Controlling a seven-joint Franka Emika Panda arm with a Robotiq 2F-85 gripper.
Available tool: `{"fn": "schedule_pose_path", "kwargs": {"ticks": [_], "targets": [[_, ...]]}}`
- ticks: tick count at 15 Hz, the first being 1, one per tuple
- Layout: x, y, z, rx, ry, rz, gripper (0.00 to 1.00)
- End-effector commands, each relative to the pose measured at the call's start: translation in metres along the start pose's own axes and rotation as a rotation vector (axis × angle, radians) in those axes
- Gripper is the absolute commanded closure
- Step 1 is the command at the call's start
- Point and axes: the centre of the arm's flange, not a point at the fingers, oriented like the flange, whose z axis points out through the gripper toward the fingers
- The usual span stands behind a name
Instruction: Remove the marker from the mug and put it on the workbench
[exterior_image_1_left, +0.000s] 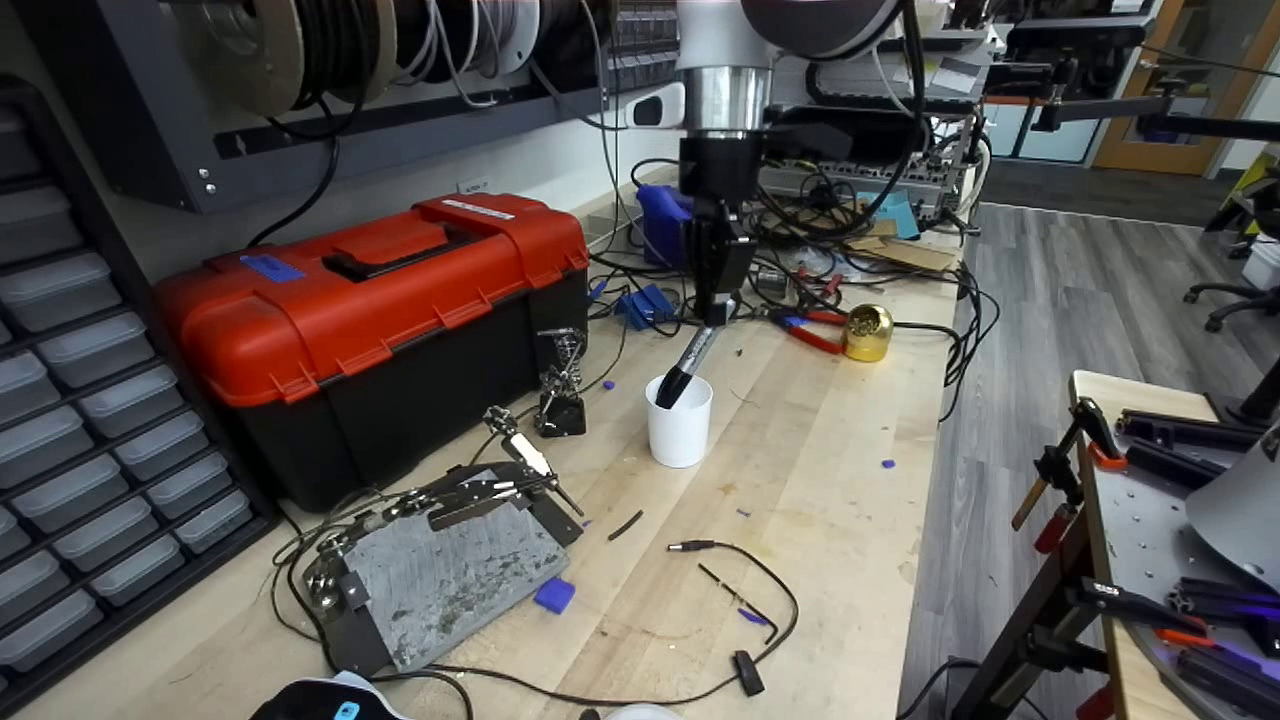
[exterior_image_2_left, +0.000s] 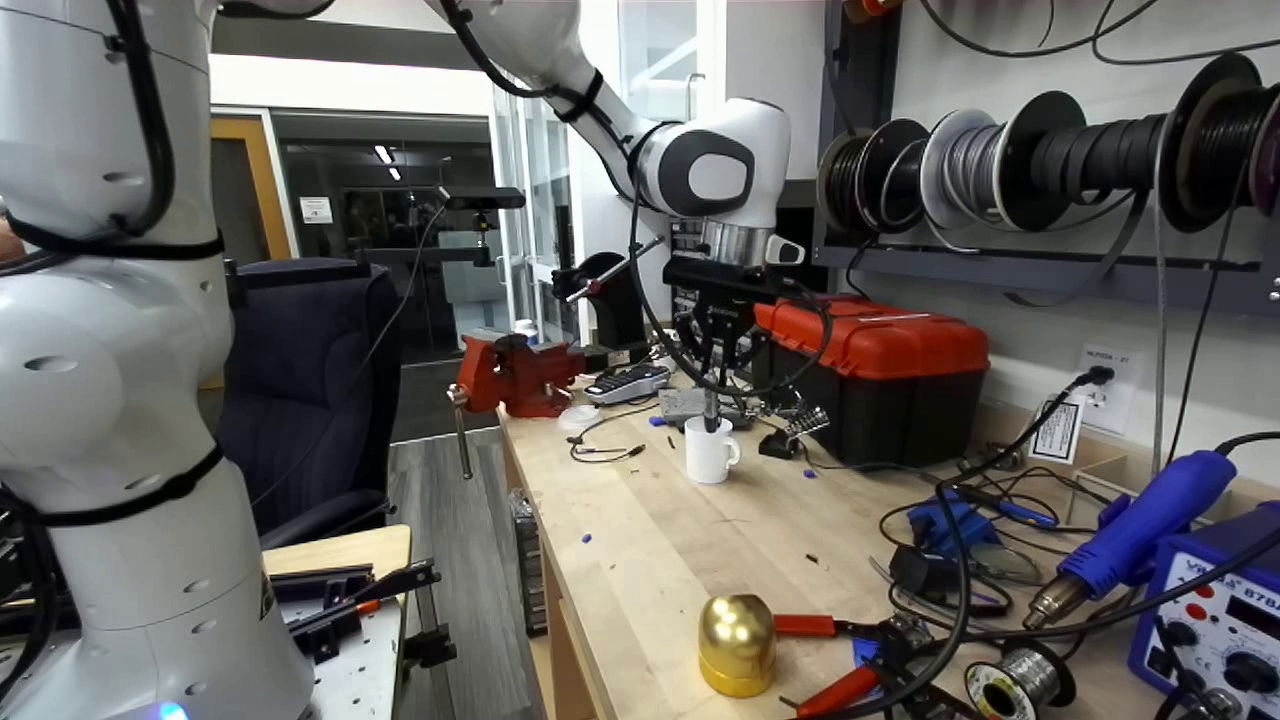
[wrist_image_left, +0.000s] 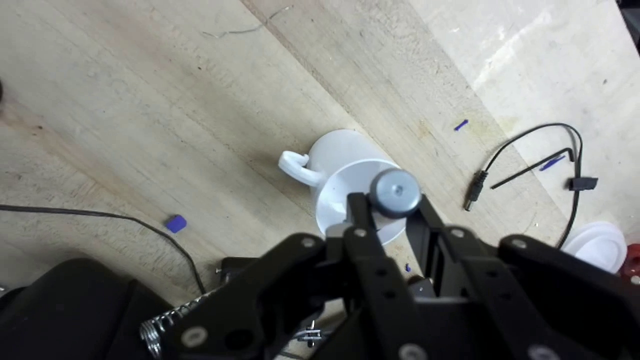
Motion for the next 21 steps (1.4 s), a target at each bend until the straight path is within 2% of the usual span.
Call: {"fn": "schedule_pose_path", "kwargs": {"ticks": [1,6,10,15,17,21], "targets": [[-0.003,0.002,-0.033,-0.039,-0.029,-0.018,0.94],[-0.008,0.015,-0.07,-0.13,-0.028,-0.022,0.94],[-0.027,0.032,-0.091,-0.214,-0.016,0.028,0.94],[-0.06,0.043,-0.086,-0.235,0.008,0.152,0.94],[-0.071,0.044,-0.08,-0.235,0.035,0.211,0.94],[-0.087,0.04,-0.075,-0.287,0.112,0.292,0.94]]}}
